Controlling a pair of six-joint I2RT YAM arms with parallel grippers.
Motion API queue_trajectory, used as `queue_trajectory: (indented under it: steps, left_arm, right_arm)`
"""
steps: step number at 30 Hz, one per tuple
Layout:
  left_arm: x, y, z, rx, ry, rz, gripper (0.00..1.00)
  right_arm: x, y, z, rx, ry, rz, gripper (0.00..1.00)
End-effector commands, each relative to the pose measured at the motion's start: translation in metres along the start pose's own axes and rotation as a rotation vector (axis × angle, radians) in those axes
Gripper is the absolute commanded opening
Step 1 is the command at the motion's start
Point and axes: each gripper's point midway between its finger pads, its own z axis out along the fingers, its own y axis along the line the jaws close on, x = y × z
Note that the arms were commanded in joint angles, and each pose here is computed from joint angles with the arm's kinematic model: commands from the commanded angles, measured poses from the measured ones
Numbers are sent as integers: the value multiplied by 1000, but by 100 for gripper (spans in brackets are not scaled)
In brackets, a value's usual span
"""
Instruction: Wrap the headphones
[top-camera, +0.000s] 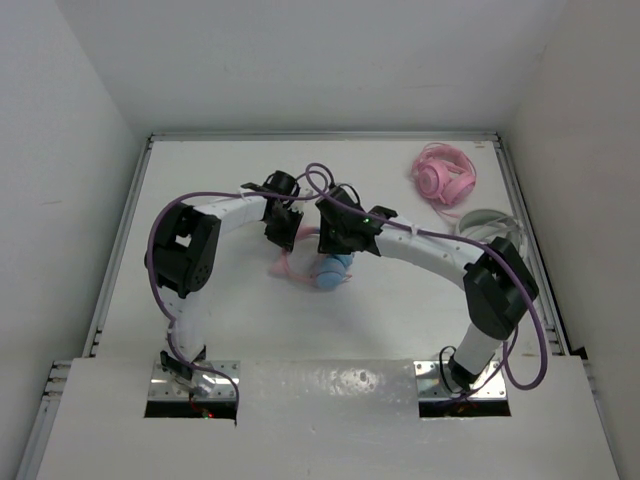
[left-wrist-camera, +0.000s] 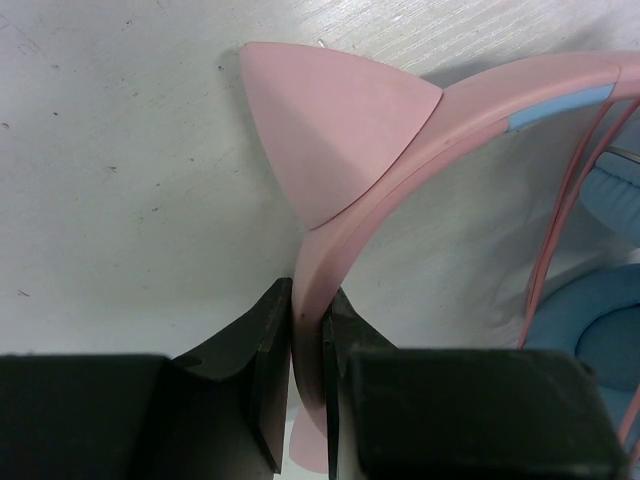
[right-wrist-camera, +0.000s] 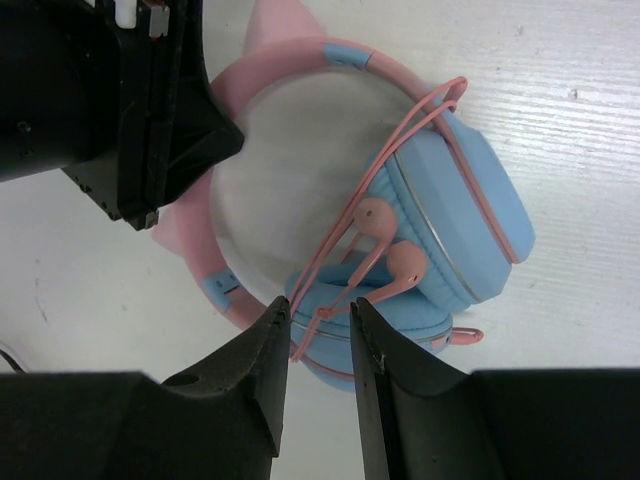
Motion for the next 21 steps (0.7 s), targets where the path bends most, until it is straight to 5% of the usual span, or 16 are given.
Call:
queue_trajectory:
  steps: [1, 21]
  left_arm:
    - [-36, -7, -20, 24, -120, 1, 0]
    - [-34, -10, -18, 44, -113, 3, 0]
  right_arm:
    - [-7, 9, -14, -25, -40, 29, 30]
    - [2, 10, 14, 3, -4, 72, 23]
